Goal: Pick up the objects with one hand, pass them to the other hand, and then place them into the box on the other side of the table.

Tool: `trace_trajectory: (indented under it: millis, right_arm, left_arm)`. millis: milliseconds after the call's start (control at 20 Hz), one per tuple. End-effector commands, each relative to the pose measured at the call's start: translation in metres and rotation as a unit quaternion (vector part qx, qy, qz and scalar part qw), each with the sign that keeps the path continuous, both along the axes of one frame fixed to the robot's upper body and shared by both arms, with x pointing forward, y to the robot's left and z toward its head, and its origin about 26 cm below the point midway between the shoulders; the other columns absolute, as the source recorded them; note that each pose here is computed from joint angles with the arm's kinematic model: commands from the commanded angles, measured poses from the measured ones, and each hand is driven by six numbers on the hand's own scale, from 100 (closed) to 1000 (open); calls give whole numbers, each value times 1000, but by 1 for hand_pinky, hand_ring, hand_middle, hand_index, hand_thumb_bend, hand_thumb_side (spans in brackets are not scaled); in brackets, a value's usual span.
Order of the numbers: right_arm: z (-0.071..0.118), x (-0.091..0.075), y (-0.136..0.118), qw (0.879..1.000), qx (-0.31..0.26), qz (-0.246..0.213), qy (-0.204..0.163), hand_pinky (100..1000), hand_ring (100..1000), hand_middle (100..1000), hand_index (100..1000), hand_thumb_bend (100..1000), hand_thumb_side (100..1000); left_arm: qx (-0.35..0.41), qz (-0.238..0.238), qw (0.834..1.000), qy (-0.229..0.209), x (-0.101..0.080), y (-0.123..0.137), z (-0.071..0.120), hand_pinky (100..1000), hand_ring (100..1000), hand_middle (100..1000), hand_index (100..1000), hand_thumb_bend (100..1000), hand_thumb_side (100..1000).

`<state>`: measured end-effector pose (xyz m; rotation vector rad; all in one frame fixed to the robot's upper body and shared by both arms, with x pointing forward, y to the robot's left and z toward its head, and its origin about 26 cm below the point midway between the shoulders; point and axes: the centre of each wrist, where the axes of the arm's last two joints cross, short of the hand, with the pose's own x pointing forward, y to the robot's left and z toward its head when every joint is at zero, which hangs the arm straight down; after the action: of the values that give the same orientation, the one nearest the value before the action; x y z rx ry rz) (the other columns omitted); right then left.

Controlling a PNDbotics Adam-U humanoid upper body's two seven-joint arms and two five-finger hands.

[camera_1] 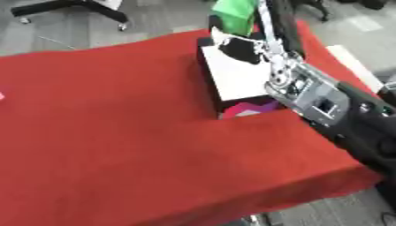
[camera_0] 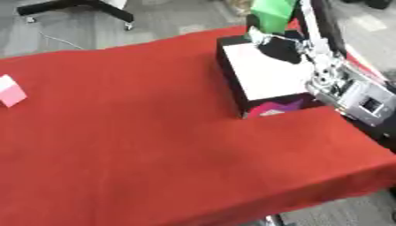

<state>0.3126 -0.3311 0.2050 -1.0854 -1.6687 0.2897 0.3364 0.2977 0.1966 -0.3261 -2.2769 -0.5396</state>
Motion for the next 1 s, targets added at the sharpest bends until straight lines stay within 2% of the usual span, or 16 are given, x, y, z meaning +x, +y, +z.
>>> trace_trajectory:
  millis: [50, 200, 250, 350, 450, 650, 750, 850, 1000]
  right_arm:
    - [-6, 17, -40, 969, -17, -247, 23, 495, 907, 515, 898, 100, 210]
    - [-30, 26, -67, 957, -14, -284, 63, 530, 939, 577, 918, 100, 263]
    - [-36, 27, -73, 953, -14, -293, 74, 549, 966, 623, 935, 136, 305]
    - [-49, 27, -79, 948, -13, -303, 95, 630, 1000, 735, 982, 335, 438]
    - [-59, 26, -77, 947, -15, -301, 114, 699, 1000, 825, 1000, 479, 527]
    - [-64, 21, -68, 947, -31, -294, 127, 812, 1000, 950, 1000, 641, 641]
    - [-60, 19, -62, 949, -47, -287, 118, 823, 1000, 960, 1000, 638, 643]
    - [-52, 15, -54, 952, -68, -282, 97, 810, 1000, 955, 1000, 618, 600]
    - [-31, 4, -34, 955, -114, -271, 35, 785, 1000, 933, 1000, 557, 525]
  left_arm:
    - [5, -3, 999, -36, -8, -2, 15, 781, 774, 792, 839, 100, 806]
    - [6, -6, 999, -48, -11, -4, 18, 781, 774, 792, 840, 100, 804]
    - [6, -7, 999, -50, -12, -4, 18, 781, 774, 792, 840, 100, 803]
    - [6, -5, 999, -53, -13, -3, 18, 782, 775, 792, 841, 100, 803]
    - [8, -1, 999, -53, -14, -2, 18, 782, 775, 793, 841, 100, 805]
    - [22, 9, 998, -50, -14, -1, 15, 785, 780, 798, 844, 100, 810]
    - [36, 20, 998, -46, -12, 1, 14, 788, 785, 804, 846, 100, 814]
    - [53, 34, 997, -43, -9, 4, 12, 789, 786, 807, 845, 100, 810]
    - [93, 74, 992, -44, -2, 13, 13, 793, 788, 809, 848, 100, 772]
